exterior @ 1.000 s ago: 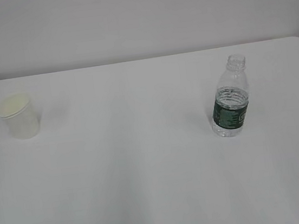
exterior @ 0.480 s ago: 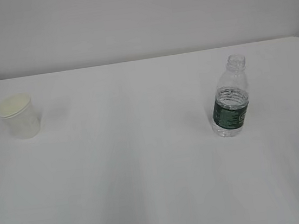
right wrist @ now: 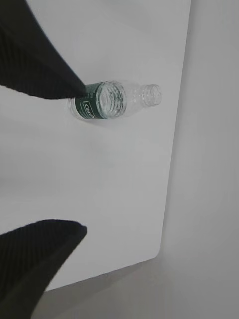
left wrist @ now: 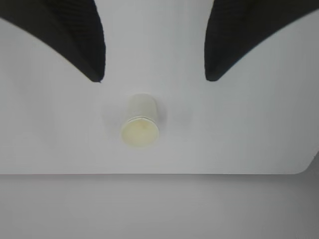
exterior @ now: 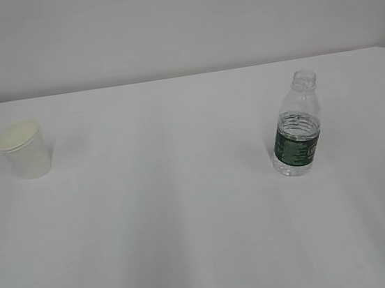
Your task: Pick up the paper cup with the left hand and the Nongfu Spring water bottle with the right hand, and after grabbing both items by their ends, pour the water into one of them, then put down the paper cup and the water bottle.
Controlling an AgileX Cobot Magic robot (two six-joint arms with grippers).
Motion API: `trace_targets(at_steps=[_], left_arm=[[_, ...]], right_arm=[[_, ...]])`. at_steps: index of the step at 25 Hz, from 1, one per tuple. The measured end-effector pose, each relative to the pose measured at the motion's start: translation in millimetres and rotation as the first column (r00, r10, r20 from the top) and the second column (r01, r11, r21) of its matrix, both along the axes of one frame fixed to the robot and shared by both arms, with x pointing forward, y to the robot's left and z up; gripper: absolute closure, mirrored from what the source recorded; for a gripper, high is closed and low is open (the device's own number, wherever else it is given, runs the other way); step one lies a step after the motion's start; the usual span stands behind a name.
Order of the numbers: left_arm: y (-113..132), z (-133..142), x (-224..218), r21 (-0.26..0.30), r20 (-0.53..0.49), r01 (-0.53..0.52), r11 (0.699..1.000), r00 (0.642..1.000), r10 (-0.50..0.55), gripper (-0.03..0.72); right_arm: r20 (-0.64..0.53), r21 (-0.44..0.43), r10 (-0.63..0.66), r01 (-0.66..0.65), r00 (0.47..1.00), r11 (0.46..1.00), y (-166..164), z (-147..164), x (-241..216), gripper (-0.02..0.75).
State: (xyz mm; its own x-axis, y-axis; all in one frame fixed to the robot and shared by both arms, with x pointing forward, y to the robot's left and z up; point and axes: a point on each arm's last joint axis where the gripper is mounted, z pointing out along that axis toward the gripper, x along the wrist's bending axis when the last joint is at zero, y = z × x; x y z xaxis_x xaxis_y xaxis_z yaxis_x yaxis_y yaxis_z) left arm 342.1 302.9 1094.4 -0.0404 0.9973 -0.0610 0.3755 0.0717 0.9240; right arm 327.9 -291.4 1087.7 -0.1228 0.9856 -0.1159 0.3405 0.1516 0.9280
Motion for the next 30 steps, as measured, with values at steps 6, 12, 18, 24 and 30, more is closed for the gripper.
trace_targets(at_steps=[6, 12, 18, 24, 30], left_arm=[[0, -3, 16, 0.002, -0.011, 0.0, 1.0, 1.0, 0.0, 0.238], [0, -7, 30, 0.004, -0.028, 0.001, 1.0, 1.0, -0.001, 0.238], [0, -11, 44, 0.003, -0.034, 0.002, 1.0, 0.999, -0.001, 0.238], [0, -8, 51, 0.004, 0.021, 0.002, 1.0, 1.0, -0.002, 0.238], [1, -10, 56, 0.012, 0.016, 0.003, 1.0, 1.0, -0.004, 0.238]], right_arm=[[-0.014, -0.017, 0.007, -0.007, 1.0, 1.0, 1, -2, 11, 0.165], [-0.016, -0.025, 0.011, -0.011, 1.0, 1.0, 3, -4, 25, 0.165], [-0.014, -0.031, 0.015, -0.016, 1.0, 0.999, 4, -6, 41, 0.165], [0.01, -0.041, 0.022, -0.022, 1.0, 0.999, 6, -9, 59, 0.165], [0.045, -0.04, 0.026, -0.024, 0.999, 0.999, 8, -12, 78, 0.165]])
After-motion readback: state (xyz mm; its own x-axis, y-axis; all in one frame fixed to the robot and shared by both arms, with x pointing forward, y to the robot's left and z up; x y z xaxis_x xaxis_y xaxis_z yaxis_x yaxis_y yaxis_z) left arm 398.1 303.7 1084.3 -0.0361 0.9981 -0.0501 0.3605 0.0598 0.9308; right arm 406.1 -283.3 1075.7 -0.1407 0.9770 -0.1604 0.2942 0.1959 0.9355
